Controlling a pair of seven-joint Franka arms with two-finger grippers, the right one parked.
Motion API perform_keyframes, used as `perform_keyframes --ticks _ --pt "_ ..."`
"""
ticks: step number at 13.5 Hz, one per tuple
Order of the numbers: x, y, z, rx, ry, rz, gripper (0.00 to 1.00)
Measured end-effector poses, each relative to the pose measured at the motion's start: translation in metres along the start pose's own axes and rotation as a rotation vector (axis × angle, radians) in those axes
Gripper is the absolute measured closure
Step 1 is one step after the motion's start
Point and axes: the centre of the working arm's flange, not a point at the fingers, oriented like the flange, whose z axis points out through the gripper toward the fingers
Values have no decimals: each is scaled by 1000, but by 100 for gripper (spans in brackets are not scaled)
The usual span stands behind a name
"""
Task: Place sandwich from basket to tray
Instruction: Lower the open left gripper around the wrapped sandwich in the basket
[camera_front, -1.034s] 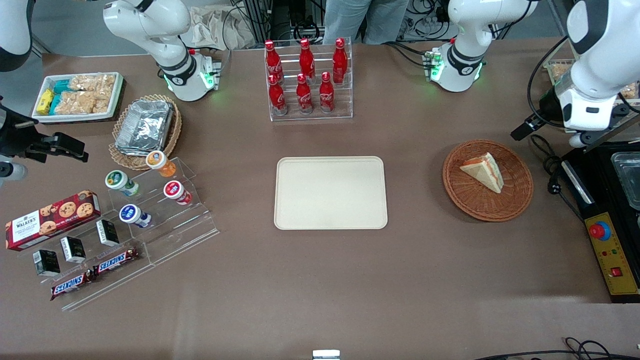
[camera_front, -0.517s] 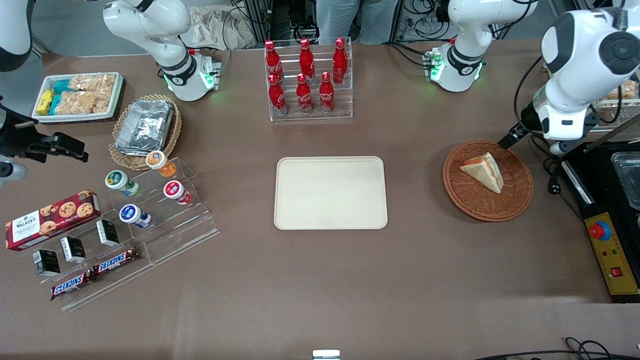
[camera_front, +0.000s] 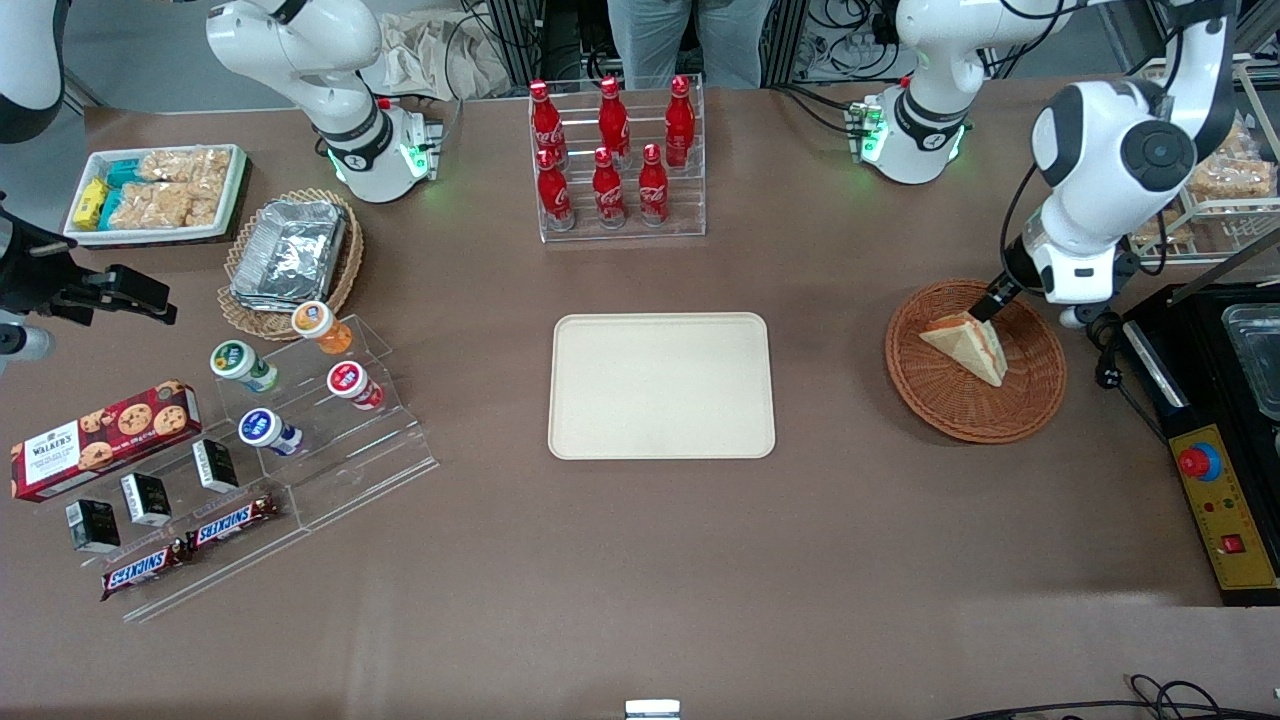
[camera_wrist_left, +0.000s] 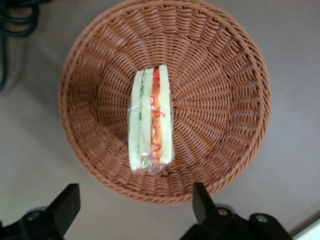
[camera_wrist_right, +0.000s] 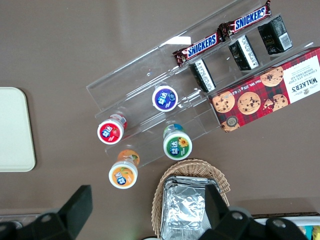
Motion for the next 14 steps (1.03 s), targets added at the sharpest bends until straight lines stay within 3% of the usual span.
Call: perform_keyframes --ticks 4,14 --pt "2 4 39 -1 -11 -6 0" --pt "8 5 62 4 -16 -8 0"
